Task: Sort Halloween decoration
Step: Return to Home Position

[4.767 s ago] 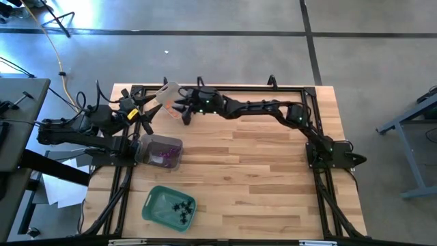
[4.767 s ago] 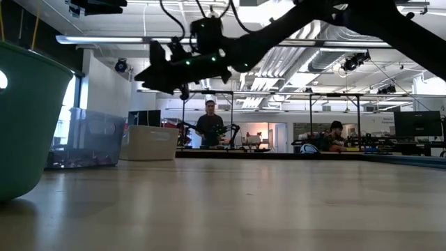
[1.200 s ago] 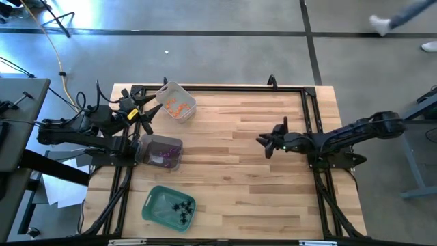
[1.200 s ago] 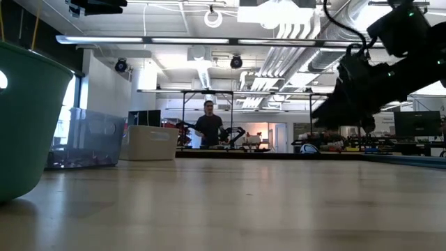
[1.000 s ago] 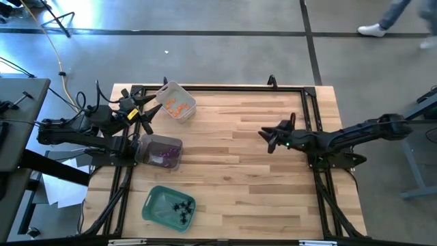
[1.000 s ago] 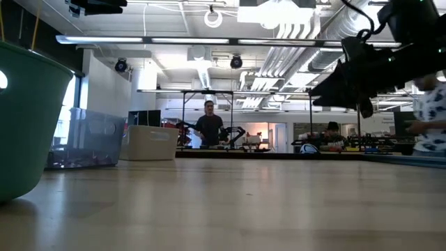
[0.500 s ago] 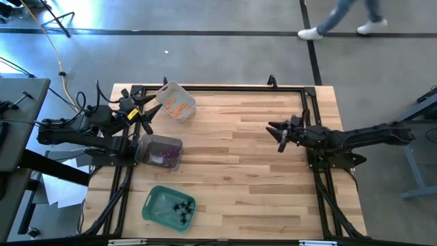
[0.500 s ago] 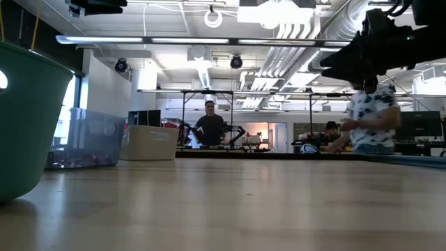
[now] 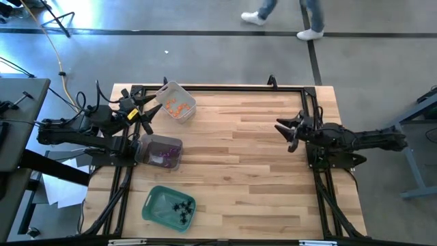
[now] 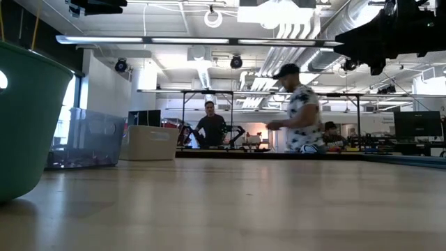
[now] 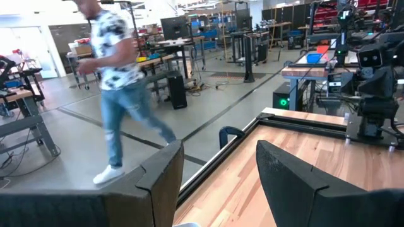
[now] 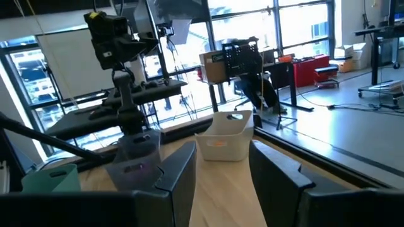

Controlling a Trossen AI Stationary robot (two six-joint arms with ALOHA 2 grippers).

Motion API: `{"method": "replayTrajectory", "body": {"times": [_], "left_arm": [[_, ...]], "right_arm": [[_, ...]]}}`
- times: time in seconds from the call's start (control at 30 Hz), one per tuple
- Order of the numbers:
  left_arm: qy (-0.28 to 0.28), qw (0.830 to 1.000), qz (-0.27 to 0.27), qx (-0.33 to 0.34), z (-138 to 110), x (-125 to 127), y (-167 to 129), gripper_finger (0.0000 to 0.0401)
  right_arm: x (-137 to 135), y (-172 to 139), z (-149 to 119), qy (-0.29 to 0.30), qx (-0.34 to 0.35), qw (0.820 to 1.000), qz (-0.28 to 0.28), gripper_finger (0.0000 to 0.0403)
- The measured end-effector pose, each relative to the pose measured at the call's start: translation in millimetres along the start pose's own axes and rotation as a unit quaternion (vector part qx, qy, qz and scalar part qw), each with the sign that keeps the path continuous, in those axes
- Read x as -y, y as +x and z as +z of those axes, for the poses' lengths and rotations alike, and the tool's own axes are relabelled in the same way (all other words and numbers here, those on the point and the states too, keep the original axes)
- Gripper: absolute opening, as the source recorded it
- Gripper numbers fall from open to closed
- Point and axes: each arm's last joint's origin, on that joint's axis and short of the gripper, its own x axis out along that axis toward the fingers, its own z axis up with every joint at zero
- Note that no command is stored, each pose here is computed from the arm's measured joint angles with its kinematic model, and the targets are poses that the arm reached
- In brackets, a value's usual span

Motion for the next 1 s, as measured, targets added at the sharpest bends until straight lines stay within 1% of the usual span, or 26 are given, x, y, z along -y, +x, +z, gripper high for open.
{"method": "replayTrajectory", "body": {"times": [0.63,1.0], "left_arm": [[0.000,1.000,0.000,0.000,0.0,0.0,0.0,0.0186],[0.000,1.000,0.000,0.000,0.0,0.0,0.0,0.0186]], "right_arm": [[9.8,-22.9,1.9,0.004,0.011,1.000,0.002,0.0142],[10.0,-23.1,0.6,0.003,0.005,1.000,0.002,0.0142]]}}
